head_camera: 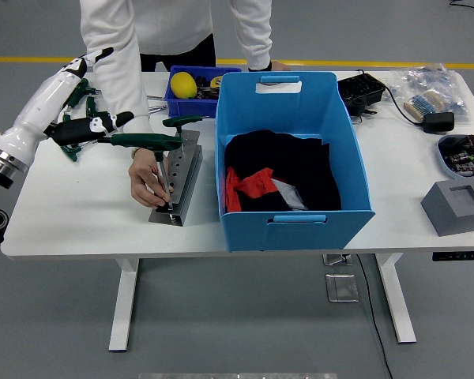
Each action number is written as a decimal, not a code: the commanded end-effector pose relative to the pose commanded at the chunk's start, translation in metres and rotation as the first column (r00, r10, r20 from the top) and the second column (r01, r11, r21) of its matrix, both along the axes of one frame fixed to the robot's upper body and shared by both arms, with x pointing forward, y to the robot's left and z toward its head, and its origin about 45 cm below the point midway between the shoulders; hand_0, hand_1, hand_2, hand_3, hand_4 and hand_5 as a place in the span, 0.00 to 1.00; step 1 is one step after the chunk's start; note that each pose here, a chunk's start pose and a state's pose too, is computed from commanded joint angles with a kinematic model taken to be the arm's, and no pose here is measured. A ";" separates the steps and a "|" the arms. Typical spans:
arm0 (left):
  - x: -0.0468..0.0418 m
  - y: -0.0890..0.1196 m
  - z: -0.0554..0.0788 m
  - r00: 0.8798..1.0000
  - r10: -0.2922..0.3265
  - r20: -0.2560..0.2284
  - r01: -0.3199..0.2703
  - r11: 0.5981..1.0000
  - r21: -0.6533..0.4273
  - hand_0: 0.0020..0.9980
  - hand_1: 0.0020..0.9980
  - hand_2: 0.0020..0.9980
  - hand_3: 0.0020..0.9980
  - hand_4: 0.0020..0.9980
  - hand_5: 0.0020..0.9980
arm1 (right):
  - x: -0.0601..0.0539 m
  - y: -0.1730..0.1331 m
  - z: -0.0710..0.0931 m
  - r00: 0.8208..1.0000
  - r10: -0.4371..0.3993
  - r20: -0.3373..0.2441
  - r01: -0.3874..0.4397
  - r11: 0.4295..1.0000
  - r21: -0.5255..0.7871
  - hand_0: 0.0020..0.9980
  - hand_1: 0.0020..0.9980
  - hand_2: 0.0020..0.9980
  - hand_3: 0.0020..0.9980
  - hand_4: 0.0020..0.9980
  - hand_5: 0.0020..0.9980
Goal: Lift tool from toolbox,place it in box,lift tool from toolbox,place it in box
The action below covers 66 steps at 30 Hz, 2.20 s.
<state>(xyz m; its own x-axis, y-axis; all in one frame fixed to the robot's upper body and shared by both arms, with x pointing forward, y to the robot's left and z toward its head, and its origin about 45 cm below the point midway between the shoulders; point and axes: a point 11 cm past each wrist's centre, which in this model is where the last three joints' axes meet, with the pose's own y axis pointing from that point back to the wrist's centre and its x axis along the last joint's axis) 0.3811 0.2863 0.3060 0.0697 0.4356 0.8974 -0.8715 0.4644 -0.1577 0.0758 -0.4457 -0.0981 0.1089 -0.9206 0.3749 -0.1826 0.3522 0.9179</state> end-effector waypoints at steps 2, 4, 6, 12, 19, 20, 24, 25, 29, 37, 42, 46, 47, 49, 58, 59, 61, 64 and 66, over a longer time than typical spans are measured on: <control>-0.0012 -0.018 0.003 0.999 -0.032 -0.022 0.034 0.993 0.116 1.00 1.00 1.00 1.00 1.00 0.62 | 0.000 0.000 0.000 1.000 -0.005 0.002 0.005 1.000 0.000 0.67 0.67 0.73 0.60 0.87 0.69; -0.0014 -0.031 0.001 0.997 -0.046 -0.053 0.057 0.974 0.220 1.00 1.00 1.00 1.00 1.00 0.62 | 0.000 -0.001 0.000 1.000 -0.008 0.004 0.008 1.000 -0.001 0.67 0.67 0.73 0.60 0.87 0.69; -0.0023 -0.043 -0.004 0.995 -0.055 -0.089 0.079 0.953 0.294 1.00 1.00 1.00 1.00 1.00 0.62 | 0.001 -0.001 0.001 1.000 -0.010 0.008 0.010 1.000 -0.002 0.67 0.67 0.73 0.60 0.87 0.69; 0.0056 -0.058 -0.015 0.985 -0.026 -0.169 0.081 0.942 0.325 1.00 1.00 1.00 1.00 1.00 0.63 | 0.001 -0.002 0.001 1.000 -0.022 0.013 0.022 1.000 -0.003 0.67 0.67 0.73 0.60 0.87 0.69; 0.0178 -0.058 -0.027 0.976 0.045 -0.213 0.032 0.938 0.345 0.95 0.96 0.92 0.97 1.00 0.64 | 0.002 -0.002 0.001 1.000 -0.021 0.017 0.021 1.000 -0.005 0.68 0.67 0.73 0.60 0.87 0.69; 0.0192 -0.057 -0.028 0.975 0.055 -0.215 0.023 0.938 0.347 0.83 0.84 0.76 0.86 1.00 0.65 | 0.003 -0.002 0.001 1.000 -0.020 0.018 0.020 1.000 -0.005 0.67 0.67 0.73 0.60 0.87 0.69; 0.0253 -0.052 -0.032 0.973 0.091 -0.211 -0.011 0.936 0.352 0.83 0.84 0.76 0.86 1.00 0.65 | 0.003 -0.002 0.002 1.000 -0.021 0.020 0.021 1.000 -0.007 0.67 0.67 0.73 0.60 0.87 0.69; 0.0262 -0.051 -0.032 0.973 0.095 -0.211 -0.015 0.935 0.353 0.83 0.84 0.76 0.86 1.00 0.65 | 0.003 -0.003 0.002 1.000 -0.021 0.021 0.021 1.000 -0.007 0.67 0.67 0.73 0.60 0.87 0.69; 0.0306 -0.048 -0.033 0.972 0.112 -0.205 -0.030 0.930 0.366 0.74 0.69 0.61 0.73 1.00 0.66 | 0.004 -0.003 0.002 1.000 -0.020 0.023 0.020 1.000 -0.009 0.67 0.67 0.73 0.60 0.87 0.69; 0.0348 -0.049 -0.034 0.970 0.117 -0.213 -0.024 0.918 0.396 0.66 0.61 0.51 0.68 1.00 0.69 | 0.005 -0.005 0.003 0.999 -0.021 0.028 0.022 1.000 -0.016 0.67 0.67 0.73 0.60 0.87 0.69; 0.0370 -0.049 -0.037 0.966 0.122 -0.229 -0.015 0.908 0.419 0.59 0.56 0.45 0.63 1.00 0.70 | 0.007 -0.007 0.004 0.999 -0.024 0.034 0.025 0.999 -0.022 0.67 0.67 0.72 0.60 0.87 0.69; 0.0378 -0.049 -0.038 0.963 0.127 -0.238 -0.011 0.899 0.437 0.54 0.51 0.41 0.59 1.00 0.72 | 0.008 -0.008 0.005 0.999 -0.024 0.036 0.025 0.999 -0.025 0.67 0.67 0.72 0.60 0.87 0.69; 0.0381 -0.049 -0.038 0.963 0.129 -0.238 -0.011 0.898 0.440 0.54 0.51 0.41 0.59 1.00 0.72 | 0.008 -0.008 0.005 0.999 -0.025 0.037 0.025 0.999 -0.025 0.67 0.67 0.72 0.60 0.87 0.69; 0.0389 -0.048 -0.037 0.962 0.134 -0.239 -0.013 0.894 0.448 0.54 0.51 0.41 0.59 1.00 0.72 | 0.008 -0.008 0.005 0.999 -0.025 0.037 0.026 0.999 -0.026 0.67 0.67 0.72 0.60 0.87 0.69; 0.0420 -0.046 -0.038 0.959 0.147 -0.244 -0.014 0.880 0.474 0.41 0.35 0.29 0.45 1.00 0.75 | 0.008 -0.010 0.006 0.999 -0.024 0.039 0.025 0.999 -0.030 0.67 0.66 0.72 0.60 0.87 0.69; 0.0425 -0.046 -0.039 0.959 0.148 -0.242 -0.016 0.881 0.474 0.41 0.35 0.29 0.45 1.00 0.75 | 0.008 -0.010 0.006 0.999 -0.024 0.040 0.025 0.999 -0.031 0.67 0.66 0.72 0.60 0.87 0.69; 0.0432 -0.045 -0.040 0.959 0.150 -0.240 -0.019 0.881 0.473 0.41 0.35 0.29 0.45 1.00 0.75 | 0.009 -0.010 0.006 0.999 -0.025 0.041 0.026 0.999 -0.031 0.67 0.66 0.72 0.60 0.87 0.69; 0.0439 -0.044 -0.041 0.958 0.154 -0.243 -0.022 0.881 0.473 0.39 0.33 0.28 0.43 1.00 0.77 | 0.009 -0.010 0.006 0.999 -0.024 0.042 0.026 0.999 -0.031 0.67 0.66 0.72 0.60 0.87 0.69; 0.0443 -0.043 -0.042 0.957 0.156 -0.245 -0.022 0.879 0.476 0.39 0.33 0.28 0.43 1.00 0.77 | 0.009 -0.010 0.006 0.999 -0.025 0.043 0.026 0.999 -0.032 0.67 0.66 0.72 0.60 0.87 0.69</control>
